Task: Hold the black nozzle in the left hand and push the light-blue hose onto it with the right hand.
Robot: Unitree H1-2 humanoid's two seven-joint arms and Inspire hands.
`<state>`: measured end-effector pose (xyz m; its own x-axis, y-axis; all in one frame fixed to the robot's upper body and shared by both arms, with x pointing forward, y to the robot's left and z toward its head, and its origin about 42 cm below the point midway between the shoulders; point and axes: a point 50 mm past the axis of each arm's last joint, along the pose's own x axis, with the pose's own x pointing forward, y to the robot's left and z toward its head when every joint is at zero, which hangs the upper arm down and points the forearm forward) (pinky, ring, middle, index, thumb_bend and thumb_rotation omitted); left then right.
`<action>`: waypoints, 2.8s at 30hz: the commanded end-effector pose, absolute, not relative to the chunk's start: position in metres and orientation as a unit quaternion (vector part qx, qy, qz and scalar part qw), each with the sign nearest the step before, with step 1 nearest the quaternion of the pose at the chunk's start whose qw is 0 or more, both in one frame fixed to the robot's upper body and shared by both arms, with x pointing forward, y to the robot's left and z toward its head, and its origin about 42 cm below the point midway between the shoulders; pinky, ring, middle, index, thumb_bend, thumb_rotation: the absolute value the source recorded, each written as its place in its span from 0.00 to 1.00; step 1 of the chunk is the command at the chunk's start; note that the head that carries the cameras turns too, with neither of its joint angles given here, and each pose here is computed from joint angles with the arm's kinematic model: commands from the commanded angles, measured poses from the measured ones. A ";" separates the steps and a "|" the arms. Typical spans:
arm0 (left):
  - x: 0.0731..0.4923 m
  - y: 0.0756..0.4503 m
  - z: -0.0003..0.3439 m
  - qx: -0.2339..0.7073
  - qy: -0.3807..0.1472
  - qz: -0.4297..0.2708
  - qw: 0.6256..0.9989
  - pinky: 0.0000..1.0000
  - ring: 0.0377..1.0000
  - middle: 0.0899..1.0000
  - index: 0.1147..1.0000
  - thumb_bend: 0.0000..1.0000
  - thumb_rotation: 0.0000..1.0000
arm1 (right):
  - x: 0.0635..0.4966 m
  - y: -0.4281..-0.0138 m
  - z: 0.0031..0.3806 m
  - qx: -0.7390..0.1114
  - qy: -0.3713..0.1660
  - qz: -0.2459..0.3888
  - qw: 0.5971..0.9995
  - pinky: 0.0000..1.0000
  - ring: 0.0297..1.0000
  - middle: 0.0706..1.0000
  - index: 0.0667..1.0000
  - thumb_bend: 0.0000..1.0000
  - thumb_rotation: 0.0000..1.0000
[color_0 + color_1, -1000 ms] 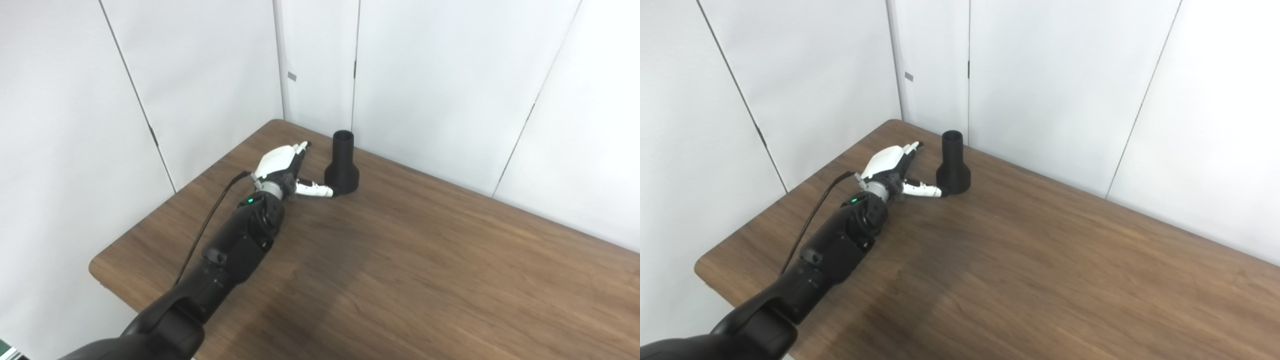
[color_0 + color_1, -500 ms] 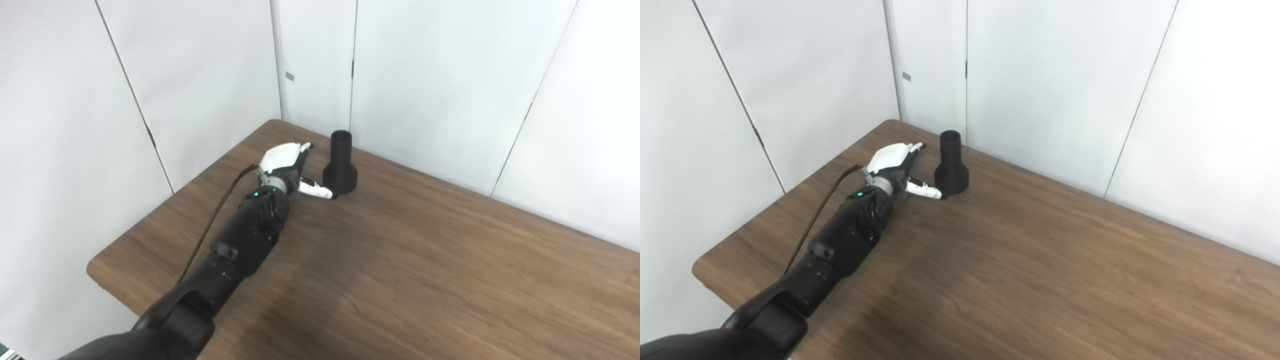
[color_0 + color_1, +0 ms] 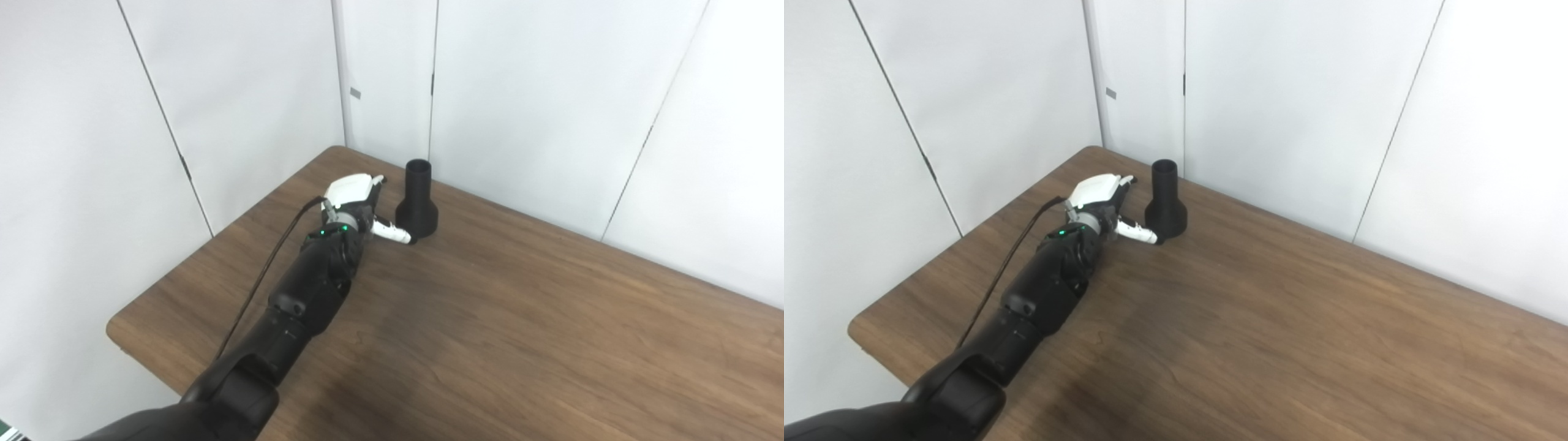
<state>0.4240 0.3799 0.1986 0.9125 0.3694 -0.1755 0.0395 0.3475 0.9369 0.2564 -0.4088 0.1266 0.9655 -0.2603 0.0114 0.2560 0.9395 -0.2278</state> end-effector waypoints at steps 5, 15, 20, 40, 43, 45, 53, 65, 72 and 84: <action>0.425 0.354 0.175 0.555 0.207 0.035 0.805 1.00 0.98 0.97 0.95 1.00 0.43 | 0.241 -0.416 0.120 -0.130 0.054 -0.140 0.980 0.60 0.61 0.56 0.58 0.31 0.34; 0.434 0.340 0.171 0.551 0.209 0.018 0.808 0.97 0.99 0.97 0.95 1.00 0.46 | 0.238 -0.414 0.121 -0.136 0.054 -0.138 0.980 0.58 0.56 0.53 0.46 0.48 0.15; 0.437 0.332 0.168 0.548 0.206 0.014 0.811 1.00 0.99 0.97 0.94 1.00 0.44 | 0.236 -0.411 0.123 -0.133 0.058 -0.140 0.979 0.56 0.54 0.52 0.45 0.48 0.15; 0.449 0.315 0.160 0.516 0.198 0.008 0.833 0.87 0.98 0.98 0.92 1.00 0.43 | 0.228 -0.404 0.126 -0.136 0.060 -0.137 0.979 0.47 0.51 0.52 0.45 0.48 0.15; 0.449 0.313 0.159 0.492 0.194 0.014 0.848 0.83 0.96 0.94 0.90 1.00 0.36 | 0.227 -0.403 0.127 -0.134 0.061 -0.137 0.980 0.45 0.50 0.52 0.45 0.48 0.15; 0.448 0.312 0.158 0.463 0.193 0.017 0.865 0.81 0.95 0.93 0.90 1.00 0.35 | 0.227 -0.403 0.128 -0.134 0.060 -0.137 0.980 0.44 0.50 0.52 0.45 0.48 0.15; 0.442 0.310 0.151 0.423 0.176 0.002 0.889 0.24 0.34 0.39 0.83 1.00 0.31 | 0.226 -0.405 0.128 -0.143 0.061 -0.133 0.979 0.42 0.51 0.53 0.45 0.49 0.16; 0.441 0.309 0.139 0.446 0.174 -0.021 0.878 0.80 0.85 0.74 0.82 1.00 0.30 | 0.225 -0.403 0.130 -0.146 0.063 -0.131 0.979 0.39 0.51 0.54 0.45 0.49 0.16; 0.439 0.309 0.129 0.489 0.166 -0.038 0.856 0.99 0.89 0.77 0.78 1.00 0.30 | 0.224 -0.400 0.132 -0.147 0.063 -0.130 0.979 0.38 0.51 0.54 0.45 0.49 0.17; 0.433 0.301 0.112 0.579 0.132 -0.103 0.798 1.00 0.89 0.85 0.77 1.00 0.34 | 0.223 -0.399 0.134 -0.173 0.061 -0.116 0.976 0.38 0.53 0.56 0.45 0.49 0.17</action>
